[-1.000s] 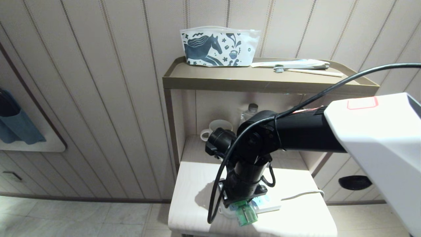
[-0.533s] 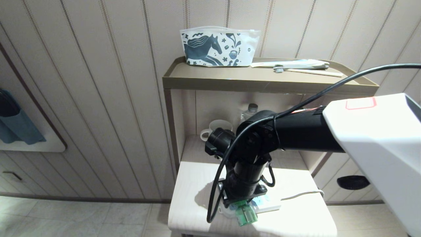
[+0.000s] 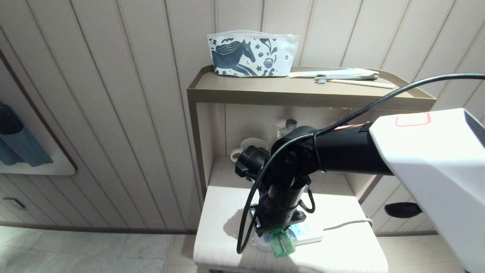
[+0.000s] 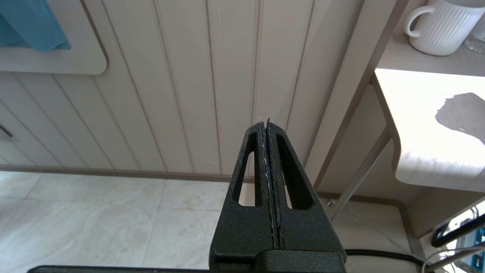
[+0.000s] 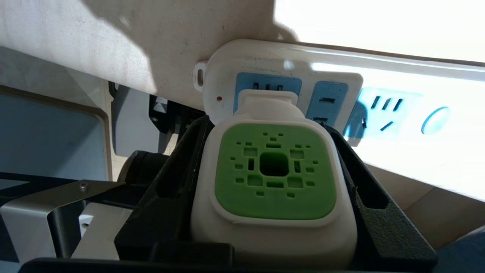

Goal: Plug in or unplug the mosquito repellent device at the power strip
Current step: Insert the plug into the socket

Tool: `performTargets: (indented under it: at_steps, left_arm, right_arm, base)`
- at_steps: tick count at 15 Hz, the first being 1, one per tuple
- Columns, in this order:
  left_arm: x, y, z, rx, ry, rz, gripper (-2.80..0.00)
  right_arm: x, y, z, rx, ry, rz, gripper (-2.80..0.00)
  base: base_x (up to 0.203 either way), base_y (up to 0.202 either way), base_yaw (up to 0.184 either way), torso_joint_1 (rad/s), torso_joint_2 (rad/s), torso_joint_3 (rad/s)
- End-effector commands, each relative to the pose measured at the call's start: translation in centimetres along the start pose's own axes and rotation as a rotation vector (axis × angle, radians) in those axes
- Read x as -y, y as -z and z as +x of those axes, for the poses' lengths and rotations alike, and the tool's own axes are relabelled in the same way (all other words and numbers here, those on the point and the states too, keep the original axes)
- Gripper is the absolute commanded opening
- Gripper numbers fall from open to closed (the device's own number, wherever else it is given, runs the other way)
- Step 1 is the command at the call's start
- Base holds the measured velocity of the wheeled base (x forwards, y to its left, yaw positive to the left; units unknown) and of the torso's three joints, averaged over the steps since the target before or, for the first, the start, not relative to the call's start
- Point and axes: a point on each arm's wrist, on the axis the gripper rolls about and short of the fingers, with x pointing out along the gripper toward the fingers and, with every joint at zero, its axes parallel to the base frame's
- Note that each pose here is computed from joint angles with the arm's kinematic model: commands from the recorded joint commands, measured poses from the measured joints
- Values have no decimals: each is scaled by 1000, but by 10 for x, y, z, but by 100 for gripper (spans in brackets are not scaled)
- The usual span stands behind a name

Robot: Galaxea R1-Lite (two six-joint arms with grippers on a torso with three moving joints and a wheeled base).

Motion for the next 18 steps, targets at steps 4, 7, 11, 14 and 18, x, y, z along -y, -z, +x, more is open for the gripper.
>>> performTargets:
  at_steps: [4,7,11,14,18]
  left_arm:
    - [0,0,0,-2,0,0,-280]
    - [0,0,0,-2,-1,0,-280]
    - [0,0,0,-2,0,0,-280]
    - [0,0,0,-2,1,0,-280]
    - [0,0,0,-2,-1,0,-280]
  right_arm:
    - [0,2,6,-23,13,1,-280]
    - [-1,3,8,-26,16,-2,-280]
    - [-1,0,16,-38,23,1,-280]
    - [-2,-1,22,-48,29,0,-280]
    - [-2,1,24,-58,34,-4,-280]
  base:
    - [0,0,0,0,0,0]
    - [0,0,0,0,0,0]
    - [0,0,0,0,0,0]
    - [0,0,0,0,0,0]
    - [0,0,0,0,0,0]
